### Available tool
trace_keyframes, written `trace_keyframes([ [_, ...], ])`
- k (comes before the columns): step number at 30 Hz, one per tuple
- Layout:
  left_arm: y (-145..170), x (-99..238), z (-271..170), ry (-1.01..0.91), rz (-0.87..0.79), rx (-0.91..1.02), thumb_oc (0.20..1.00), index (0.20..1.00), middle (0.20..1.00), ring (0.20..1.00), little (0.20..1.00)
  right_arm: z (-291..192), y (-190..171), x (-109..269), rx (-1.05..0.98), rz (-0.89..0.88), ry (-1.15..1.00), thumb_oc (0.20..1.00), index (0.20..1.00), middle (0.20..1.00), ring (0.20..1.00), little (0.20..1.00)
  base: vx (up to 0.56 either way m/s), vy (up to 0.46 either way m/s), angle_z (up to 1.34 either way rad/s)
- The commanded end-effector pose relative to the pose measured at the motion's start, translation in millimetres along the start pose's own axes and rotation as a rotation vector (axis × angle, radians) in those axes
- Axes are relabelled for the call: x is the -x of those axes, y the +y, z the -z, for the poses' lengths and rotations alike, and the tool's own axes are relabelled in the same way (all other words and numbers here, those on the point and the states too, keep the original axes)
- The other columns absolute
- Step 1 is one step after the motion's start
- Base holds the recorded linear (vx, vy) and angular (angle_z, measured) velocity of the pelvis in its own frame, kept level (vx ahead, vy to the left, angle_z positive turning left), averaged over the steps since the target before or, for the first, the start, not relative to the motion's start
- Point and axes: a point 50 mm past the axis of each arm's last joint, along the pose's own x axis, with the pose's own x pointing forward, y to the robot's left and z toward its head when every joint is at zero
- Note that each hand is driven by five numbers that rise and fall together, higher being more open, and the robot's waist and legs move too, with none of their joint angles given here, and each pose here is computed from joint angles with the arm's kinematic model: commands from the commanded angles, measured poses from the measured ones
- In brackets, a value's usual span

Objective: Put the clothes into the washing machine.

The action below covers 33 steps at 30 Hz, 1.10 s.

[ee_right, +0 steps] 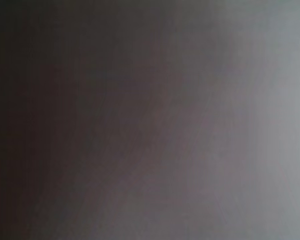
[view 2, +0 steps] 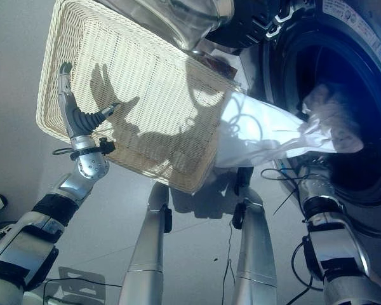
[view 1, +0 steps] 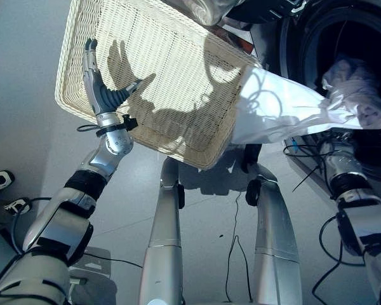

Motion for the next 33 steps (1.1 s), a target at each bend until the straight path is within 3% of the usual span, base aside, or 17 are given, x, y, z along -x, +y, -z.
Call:
trace_keyframes([
  [1, 11, -15, -12, -0.066, -0.062, 0.02, 1.0, 1.0, 1.0, 1.0, 1.0, -124, 33, 8, -0.002, 0.229, -0.531, 0.2, 0.2, 0.2, 0.2, 0.2, 0.0, -0.112, 0.01],
  [2, 12, -15, -12, -0.068, -0.062, 0.018, 1.0, 1.0, 1.0, 1.0, 1.0, -128, 42, 10, -0.004, 0.216, -0.566, 0.291, 0.291, 0.291, 0.291, 0.291, 0.0, -0.088, 0.02],
  [3, 15, -15, -12, -0.075, -0.059, 0.011, 1.0, 1.0, 1.0, 1.0, 1.0, -140, 59, 16, -0.025, 0.177, -0.65, 0.47, 0.47, 0.47, 0.47, 0.47, 0.01, -0.059, 0.0],
  [4, 19, -15, -11, -0.082, -0.056, 0.001, 1.0, 1.0, 1.0, 1.0, 1.0, -150, 75, 23, -0.049, 0.13, -0.727, 0.492, 0.492, 0.492, 0.492, 0.492, 0.01, -0.059, -0.02],
  [5, 25, -12, -8, -0.095, -0.054, -0.02, 1.0, 1.0, 1.0, 1.0, 1.0, -167, 94, 39, -0.089, 0.027, -0.875, 0.605, 0.605, 0.605, 0.605, 0.605, 0.0, -0.024, -0.03],
  [6, 29, -9, -6, -0.094, -0.058, -0.024, 1.0, 1.0, 1.0, 1.0, 1.0, -170, 101, 44, -0.075, -0.027, -0.912, 1.0, 1.0, 1.0, 1.0, 1.0, 0.0, 0.001, -0.03],
  [9, 37, -10, -2, -0.078, -0.072, -0.022, 1.0, 1.0, 1.0, 1.0, 1.0, -170, 117, 56, -0.007, -0.147, -0.964, 1.0, 1.0, 1.0, 1.0, 1.0, 0.0, 0.049, -0.03],
  [12, 39, -17, -1, -0.066, -0.065, -0.025, 1.0, 1.0, 1.0, 1.0, 1.0, -171, 111, 50, 0.056, -0.133, -0.922, 1.0, 1.0, 1.0, 1.0, 1.0, 0.0, 0.0, 0.0],
  [17, 35, -27, -7, -0.088, -0.032, -0.009, 1.0, 1.0, 1.0, 1.0, 1.0, -164, 87, 25, 0.298, 0.05, -0.74, 1.0, 1.0, 1.0, 1.0, 1.0, 0.01, -0.021, 0.0],
  [23, 28, -31, -14, -0.111, -0.015, -0.01, 1.0, 1.0, 1.0, 1.0, 1.0, -160, 83, 19, 0.409, 0.155, -0.707, 1.0, 1.0, 1.0, 1.0, 1.0, 0.01, -0.023, 0.01],
  [33, 25, -35, -20, -0.133, -0.002, -0.007, 1.0, 1.0, 1.0, 1.0, 1.0, -145, 94, 16, 1.041, 0.43, -0.776, 1.0, 1.0, 1.0, 1.0, 1.0, 0.0, -0.004, 0.0],
])
